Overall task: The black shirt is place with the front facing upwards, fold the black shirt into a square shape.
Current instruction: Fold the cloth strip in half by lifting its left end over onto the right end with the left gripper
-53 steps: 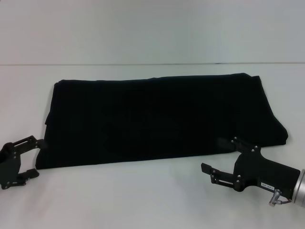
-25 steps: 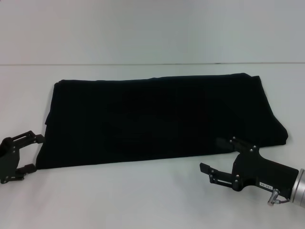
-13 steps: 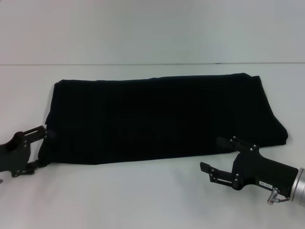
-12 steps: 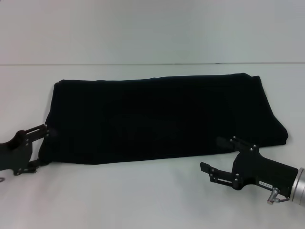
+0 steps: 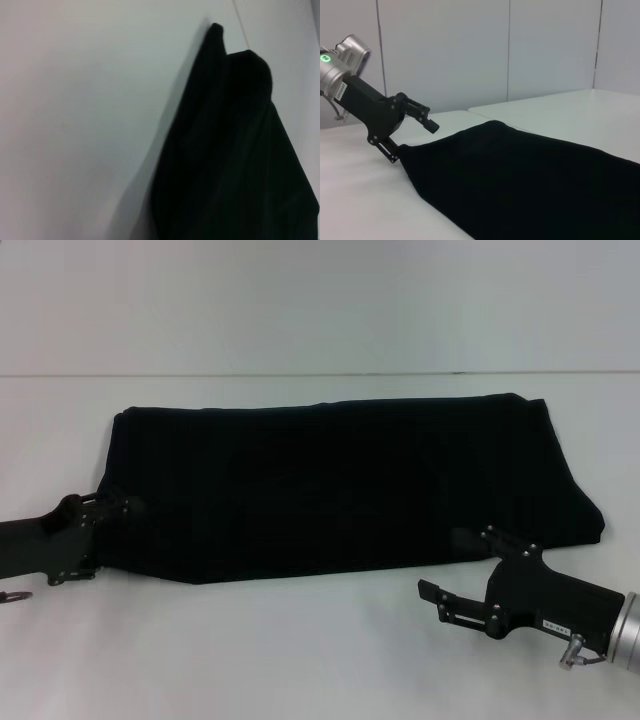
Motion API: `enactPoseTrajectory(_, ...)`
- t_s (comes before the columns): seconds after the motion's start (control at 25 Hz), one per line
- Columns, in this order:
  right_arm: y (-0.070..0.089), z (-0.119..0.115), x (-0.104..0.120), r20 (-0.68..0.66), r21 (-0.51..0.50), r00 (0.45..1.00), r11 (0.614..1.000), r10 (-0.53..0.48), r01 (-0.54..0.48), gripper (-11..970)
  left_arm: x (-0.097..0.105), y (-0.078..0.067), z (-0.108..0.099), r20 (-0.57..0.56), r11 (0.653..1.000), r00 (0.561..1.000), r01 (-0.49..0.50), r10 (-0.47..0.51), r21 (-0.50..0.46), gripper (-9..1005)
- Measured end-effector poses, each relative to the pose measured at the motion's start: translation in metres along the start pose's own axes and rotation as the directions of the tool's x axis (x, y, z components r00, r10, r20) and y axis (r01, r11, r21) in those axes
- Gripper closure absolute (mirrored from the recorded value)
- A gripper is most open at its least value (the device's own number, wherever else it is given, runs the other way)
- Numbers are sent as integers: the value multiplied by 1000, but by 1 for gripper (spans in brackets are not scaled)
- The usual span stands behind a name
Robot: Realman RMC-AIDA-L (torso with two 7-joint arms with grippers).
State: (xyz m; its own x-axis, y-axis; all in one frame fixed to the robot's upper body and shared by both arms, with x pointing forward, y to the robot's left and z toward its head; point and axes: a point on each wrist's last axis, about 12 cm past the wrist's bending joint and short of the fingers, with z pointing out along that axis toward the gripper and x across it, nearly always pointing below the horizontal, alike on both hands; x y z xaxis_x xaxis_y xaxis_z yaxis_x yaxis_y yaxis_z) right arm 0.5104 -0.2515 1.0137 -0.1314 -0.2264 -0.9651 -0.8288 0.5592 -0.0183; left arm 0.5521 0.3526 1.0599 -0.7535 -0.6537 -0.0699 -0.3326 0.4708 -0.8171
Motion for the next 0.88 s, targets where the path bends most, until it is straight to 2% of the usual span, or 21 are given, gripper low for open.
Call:
enactPoseTrajectory(0.08, 0, 0, 0, 2, 1, 1000, 1000, 1, -1, 75, -1, -1, 0, -6, 999, 999, -35, 35, -8, 48)
enactPoseTrajectory(0.28, 0, -1, 0, 4, 5, 1000, 1000, 3, -3, 77, -1, -2, 0, -9, 998, 998, -64, 64, -17, 192)
enactPoseTrajectory(0.88, 0, 0, -1, 9, 4, 1000, 1000, 4, -4, 77, 0, 1, 0, 25, 995, 995, -96, 95, 8, 714)
